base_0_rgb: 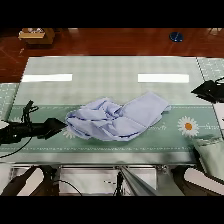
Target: Fold the shirts.
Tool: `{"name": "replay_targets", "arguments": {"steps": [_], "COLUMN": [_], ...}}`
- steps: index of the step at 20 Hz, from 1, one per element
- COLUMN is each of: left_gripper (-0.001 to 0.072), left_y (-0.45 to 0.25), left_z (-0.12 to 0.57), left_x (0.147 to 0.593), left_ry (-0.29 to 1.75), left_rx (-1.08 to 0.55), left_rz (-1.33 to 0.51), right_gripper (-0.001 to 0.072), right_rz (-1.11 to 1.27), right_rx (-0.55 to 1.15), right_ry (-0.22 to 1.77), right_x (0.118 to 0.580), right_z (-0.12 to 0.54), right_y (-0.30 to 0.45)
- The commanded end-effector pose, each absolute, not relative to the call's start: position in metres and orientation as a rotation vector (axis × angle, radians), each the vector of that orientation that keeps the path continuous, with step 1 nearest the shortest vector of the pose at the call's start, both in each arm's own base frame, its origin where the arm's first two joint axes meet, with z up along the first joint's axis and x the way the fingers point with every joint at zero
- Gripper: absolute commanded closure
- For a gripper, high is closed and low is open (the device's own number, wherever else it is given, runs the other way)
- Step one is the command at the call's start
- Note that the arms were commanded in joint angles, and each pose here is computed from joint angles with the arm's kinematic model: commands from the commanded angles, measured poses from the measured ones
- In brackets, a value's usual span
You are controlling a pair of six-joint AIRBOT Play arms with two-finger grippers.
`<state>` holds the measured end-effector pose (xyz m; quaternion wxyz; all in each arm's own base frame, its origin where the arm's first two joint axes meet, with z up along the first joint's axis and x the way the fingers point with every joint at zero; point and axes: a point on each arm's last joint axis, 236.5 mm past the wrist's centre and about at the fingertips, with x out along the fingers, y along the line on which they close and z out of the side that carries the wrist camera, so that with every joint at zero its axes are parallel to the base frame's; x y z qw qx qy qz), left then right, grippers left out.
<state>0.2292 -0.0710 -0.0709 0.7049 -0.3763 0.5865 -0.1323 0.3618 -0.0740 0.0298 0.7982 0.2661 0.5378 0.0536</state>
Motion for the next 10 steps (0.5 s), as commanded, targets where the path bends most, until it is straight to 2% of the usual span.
{"name": "replay_targets", "arguments": {"steps": [1, 3, 5, 7, 8, 9, 10], "left_gripper": [0.0106, 0.0098, 0.0046, 0.0078, 0.0169, 0.0444, 0.0601], "left_y": [-0.075, -0.083, -0.092, -0.100, -0.103, -0.105, -0.106], "left_z": [-0.088, -0.102, -0.118, -0.122, -0.121, -0.119, -0.117], "left_x": [0.244, 0.243, 0.240, 0.246, 0.252, 0.258, 0.263], "left_ry": [1.286, 1.327, 1.398, 1.432, 1.434, 1.431, 1.426], "left_rx": [-0.952, -0.978, -0.977, -0.949, -0.930, -0.911, -0.892], "left_rz": [-0.307, -0.329, -0.339, -0.374, -0.391, -0.407, -0.421], "right_gripper": [0.0220, 0.0220, 0.0220, 0.0221, 0.0221, 0.0221, 0.0221], "right_rz": [0.124, 0.129, 0.134, 0.141, 0.144, 0.146, 0.148], "right_rx": [0.576, 0.578, 0.580, 0.583, 0.583, 0.585, 0.585], "right_ry": [1.161, 1.168, 1.174, 1.183, 1.188, 1.191, 1.194], "right_x": [0.360, 0.358, 0.357, 0.355, 0.354, 0.353, 0.352], "right_z": [0.028, 0.028, 0.028, 0.028, 0.028, 0.028, 0.028], "right_y": [-0.072, -0.071, -0.069, -0.068, -0.067, -0.066, -0.066]}}
